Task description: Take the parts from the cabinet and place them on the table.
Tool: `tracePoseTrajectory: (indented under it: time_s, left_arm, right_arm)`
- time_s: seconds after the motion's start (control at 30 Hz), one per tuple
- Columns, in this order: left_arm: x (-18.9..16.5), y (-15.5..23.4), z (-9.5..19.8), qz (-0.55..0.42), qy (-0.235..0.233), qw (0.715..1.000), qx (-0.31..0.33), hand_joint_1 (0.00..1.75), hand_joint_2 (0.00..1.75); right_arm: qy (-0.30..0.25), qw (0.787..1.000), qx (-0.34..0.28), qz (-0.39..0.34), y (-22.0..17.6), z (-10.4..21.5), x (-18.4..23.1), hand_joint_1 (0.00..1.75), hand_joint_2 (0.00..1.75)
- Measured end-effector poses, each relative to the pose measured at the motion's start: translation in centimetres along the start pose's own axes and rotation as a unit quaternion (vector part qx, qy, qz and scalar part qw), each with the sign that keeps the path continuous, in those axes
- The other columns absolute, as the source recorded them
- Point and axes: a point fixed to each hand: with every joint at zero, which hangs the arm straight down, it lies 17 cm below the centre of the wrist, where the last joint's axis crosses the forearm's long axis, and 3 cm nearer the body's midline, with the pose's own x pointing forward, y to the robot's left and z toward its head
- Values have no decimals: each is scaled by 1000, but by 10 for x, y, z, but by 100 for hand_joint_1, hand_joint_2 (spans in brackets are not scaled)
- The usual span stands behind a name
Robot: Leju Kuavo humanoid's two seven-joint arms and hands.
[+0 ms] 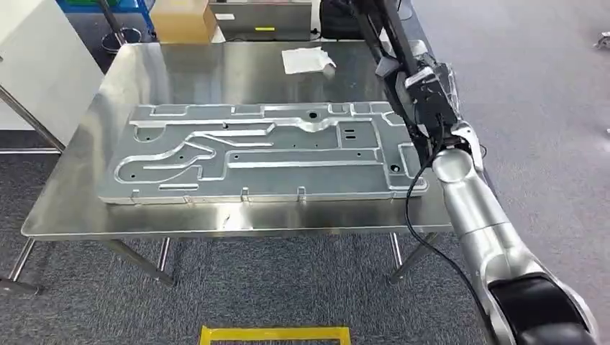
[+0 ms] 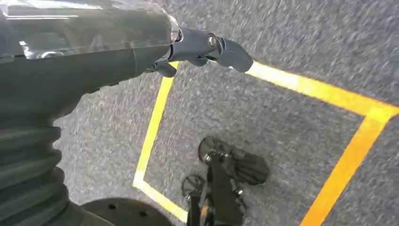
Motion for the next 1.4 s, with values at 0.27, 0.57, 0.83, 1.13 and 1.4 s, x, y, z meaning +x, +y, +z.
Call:
tracePoseTrajectory:
  time_s: [0.27, 0.57, 0.83, 1.13, 1.4]
  left_arm:
    - [5, -4, -1, -7, -5, 1000, -10, 0, 175]
    - [13, -7, -2, -12, -10, 1000, -16, 0, 175]
    - [5, 0, -4, -14, 18, 1000, 2, 0, 175]
    - [2, 3, -4, -3, 31, 999, 11, 0, 175]
    - [0, 7, -4, 8, 36, 999, 31, 0, 175]
  right_arm:
    - [-3, 995, 35, 93, 46, -29, 22, 175, 175]
    - [-46, 969, 102, 220, 122, -48, 62, 175, 175]
    - [-141, 886, 245, 367, 244, 6, 82, 175, 175]
    - [-164, 860, 348, 335, 323, 82, 85, 175, 175]
    - [-168, 855, 375, 317, 350, 115, 90, 175, 175]
